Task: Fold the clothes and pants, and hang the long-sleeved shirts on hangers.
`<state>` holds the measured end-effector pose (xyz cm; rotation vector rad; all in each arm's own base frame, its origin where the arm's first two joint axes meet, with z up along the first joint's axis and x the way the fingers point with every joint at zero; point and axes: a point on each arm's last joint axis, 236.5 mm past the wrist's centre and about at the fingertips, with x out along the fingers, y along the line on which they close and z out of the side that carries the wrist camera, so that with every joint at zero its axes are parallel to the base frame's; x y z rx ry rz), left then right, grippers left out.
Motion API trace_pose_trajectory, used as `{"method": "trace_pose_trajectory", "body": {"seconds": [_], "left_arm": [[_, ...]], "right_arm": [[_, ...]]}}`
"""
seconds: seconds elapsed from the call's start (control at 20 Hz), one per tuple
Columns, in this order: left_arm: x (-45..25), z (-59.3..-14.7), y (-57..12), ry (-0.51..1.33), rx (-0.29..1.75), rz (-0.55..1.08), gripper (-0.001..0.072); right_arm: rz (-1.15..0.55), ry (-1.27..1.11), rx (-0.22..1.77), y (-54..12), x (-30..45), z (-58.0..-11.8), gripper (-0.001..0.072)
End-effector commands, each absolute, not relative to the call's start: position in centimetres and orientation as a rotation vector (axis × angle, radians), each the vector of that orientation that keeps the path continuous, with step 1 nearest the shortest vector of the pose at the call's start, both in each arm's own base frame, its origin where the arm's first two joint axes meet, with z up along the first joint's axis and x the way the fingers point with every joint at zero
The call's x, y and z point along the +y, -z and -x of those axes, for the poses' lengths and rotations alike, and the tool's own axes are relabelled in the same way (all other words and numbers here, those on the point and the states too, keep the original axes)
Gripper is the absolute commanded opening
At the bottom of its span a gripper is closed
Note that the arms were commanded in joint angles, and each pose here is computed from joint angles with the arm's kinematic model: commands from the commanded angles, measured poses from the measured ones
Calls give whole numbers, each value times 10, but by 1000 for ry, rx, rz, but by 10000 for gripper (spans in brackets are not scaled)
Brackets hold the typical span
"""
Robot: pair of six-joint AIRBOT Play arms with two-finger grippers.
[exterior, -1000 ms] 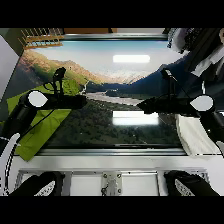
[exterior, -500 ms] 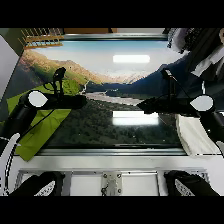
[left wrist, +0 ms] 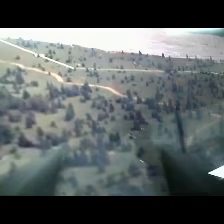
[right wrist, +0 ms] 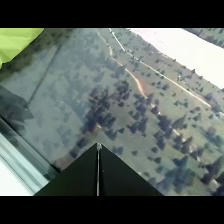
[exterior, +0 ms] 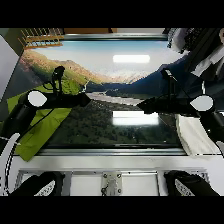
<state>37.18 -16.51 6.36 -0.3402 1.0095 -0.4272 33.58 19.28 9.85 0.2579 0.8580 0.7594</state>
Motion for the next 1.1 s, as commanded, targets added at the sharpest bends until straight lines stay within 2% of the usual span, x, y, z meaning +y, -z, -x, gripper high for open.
{"method": "trace_pose_trajectory", "body": {"seconds": [0.0,0.2,0.35,0.55,0.8,0.85,0.95,1.0,1.05], "left_arm": [[-113,-400,-66,320,971,190,691],[22,-442,-49,21,1056,-17,690],[72,-465,-22,-72,1110,12,690],[86,-480,38,-82,1218,40,691],[51,-480,89,-13,1322,5,690],[41,-481,91,5,1322,-10,629],[25,-484,86,32,1308,-32,119],[17,-486,81,46,1296,-40,5],[4,-488,72,67,1276,-48,5]], "right_arm": [[-258,-760,858,-99,193,-336,40],[-258,-760,858,-99,193,-336,40],[-258,-760,858,-99,193,-336,40],[-258,-760,858,-99,193,-336,40],[-258,-760,858,-99,193,-336,39],[-258,-760,858,-99,193,-336,40],[-258,-760,858,-99,193,-336,40],[-261,-761,857,-99,194,-336,39],[-281,-768,852,-102,196,-336,40]]}}
